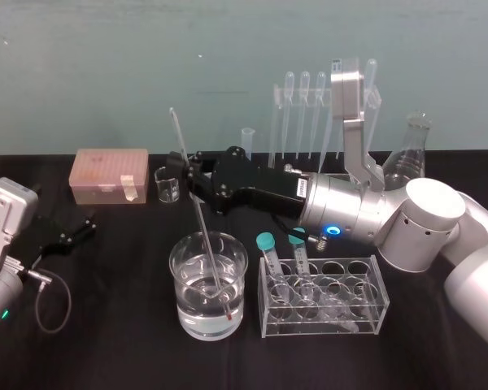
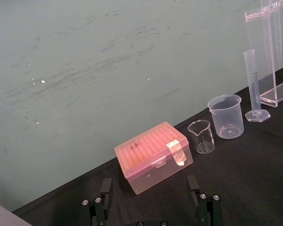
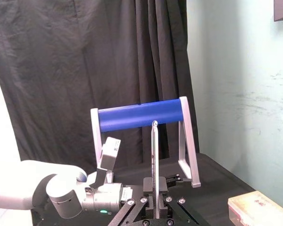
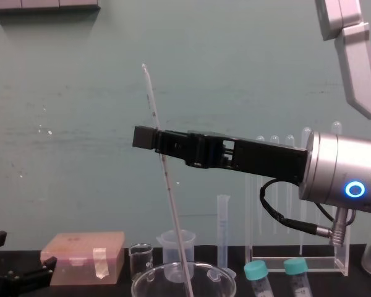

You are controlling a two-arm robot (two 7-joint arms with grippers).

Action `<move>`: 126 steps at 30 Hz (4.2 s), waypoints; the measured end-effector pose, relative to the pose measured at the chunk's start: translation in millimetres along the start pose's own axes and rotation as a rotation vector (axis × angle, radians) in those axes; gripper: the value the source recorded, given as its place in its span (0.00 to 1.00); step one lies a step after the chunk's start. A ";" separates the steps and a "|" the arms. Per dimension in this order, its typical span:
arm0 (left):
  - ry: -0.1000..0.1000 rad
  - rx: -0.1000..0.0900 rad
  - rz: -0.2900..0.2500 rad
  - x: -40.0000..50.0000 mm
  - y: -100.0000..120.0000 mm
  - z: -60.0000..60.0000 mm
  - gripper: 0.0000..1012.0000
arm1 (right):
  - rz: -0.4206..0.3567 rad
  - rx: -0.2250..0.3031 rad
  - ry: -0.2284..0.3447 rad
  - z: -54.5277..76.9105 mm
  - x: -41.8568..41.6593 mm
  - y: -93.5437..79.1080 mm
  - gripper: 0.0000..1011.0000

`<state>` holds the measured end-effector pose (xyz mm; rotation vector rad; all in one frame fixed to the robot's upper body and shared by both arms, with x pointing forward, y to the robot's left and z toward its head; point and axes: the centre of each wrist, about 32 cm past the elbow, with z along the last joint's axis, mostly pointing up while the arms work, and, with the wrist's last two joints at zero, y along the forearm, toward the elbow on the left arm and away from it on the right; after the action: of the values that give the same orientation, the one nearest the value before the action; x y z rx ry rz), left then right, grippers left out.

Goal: Hold the thermometer with one hand and immerse one end into the beaker, then reinsert it into the test tube rack.

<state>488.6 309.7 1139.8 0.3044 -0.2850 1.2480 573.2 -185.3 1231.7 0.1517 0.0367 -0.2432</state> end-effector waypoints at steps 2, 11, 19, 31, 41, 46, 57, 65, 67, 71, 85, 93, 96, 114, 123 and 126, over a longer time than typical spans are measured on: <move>0.000 0.000 0.000 0.0 0.0 0.0 1.00 | 0.000 -0.001 0.000 0.0 0.0 -0.2 0.05; 0.000 0.000 0.000 0.0 0.0 0.0 1.00 | 0.003 -0.002 -0.001 0.9 -0.7 -0.4 0.05; 0.000 0.000 0.000 0.0 0.0 0.0 1.00 | 0.006 -0.003 -0.003 2.3 -2.0 -1.0 0.05; 0.000 0.000 0.000 0.0 0.0 0.0 1.00 | 0.006 -0.005 -0.005 2.8 -3.1 -1.5 0.05; 0.000 0.000 0.000 0.0 0.0 0.0 1.00 | 0.006 -0.007 -0.005 2.0 -4.0 -2.1 0.05; 0.000 0.000 0.000 0.0 0.0 0.0 1.00 | 0.007 -0.010 -0.005 1.4 -4.7 -2.6 0.05; 0.000 0.000 0.000 0.0 0.0 0.0 1.00 | 0.007 -0.013 -0.004 0.6 -5.6 -3.9 0.05; 0.000 0.000 0.000 0.0 0.0 0.0 1.00 | 0.007 -0.013 -0.005 0.3 -6.0 -4.4 0.05; 0.000 0.000 0.000 0.0 0.0 0.0 1.00 | 0.007 -0.013 -0.005 0.3 -6.2 -4.4 0.05; 0.000 0.000 0.000 0.0 0.0 0.0 1.00 | 0.007 -0.013 -0.005 0.5 -6.2 -4.6 0.05; 0.000 0.000 0.000 0.0 0.0 0.0 1.00 | 0.011 -0.016 -0.004 0.2 -6.3 -3.7 0.05; 0.000 0.000 0.000 0.0 0.0 0.0 1.00 | 0.014 -0.018 -0.003 -0.1 -6.5 -4.4 0.05; 0.000 0.000 0.000 0.0 0.0 0.0 1.00 | 0.015 -0.018 -0.002 -0.2 -6.1 -4.3 0.05; 0.000 0.000 0.000 0.0 0.0 0.0 1.00 | 0.018 0.004 -0.005 12.6 -4.8 -4.6 0.05; 0.000 0.000 0.000 0.0 0.0 0.0 1.00 | 0.009 0.002 -0.005 11.3 -5.8 -6.1 0.05; 0.000 0.000 0.000 0.0 0.0 0.0 1.00 | 0.009 0.001 -0.004 10.7 -6.1 -6.3 0.05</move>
<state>488.6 309.7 1139.8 0.3045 -0.2851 1.2479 565.9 -191.5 1241.7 0.1528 0.0315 -0.2345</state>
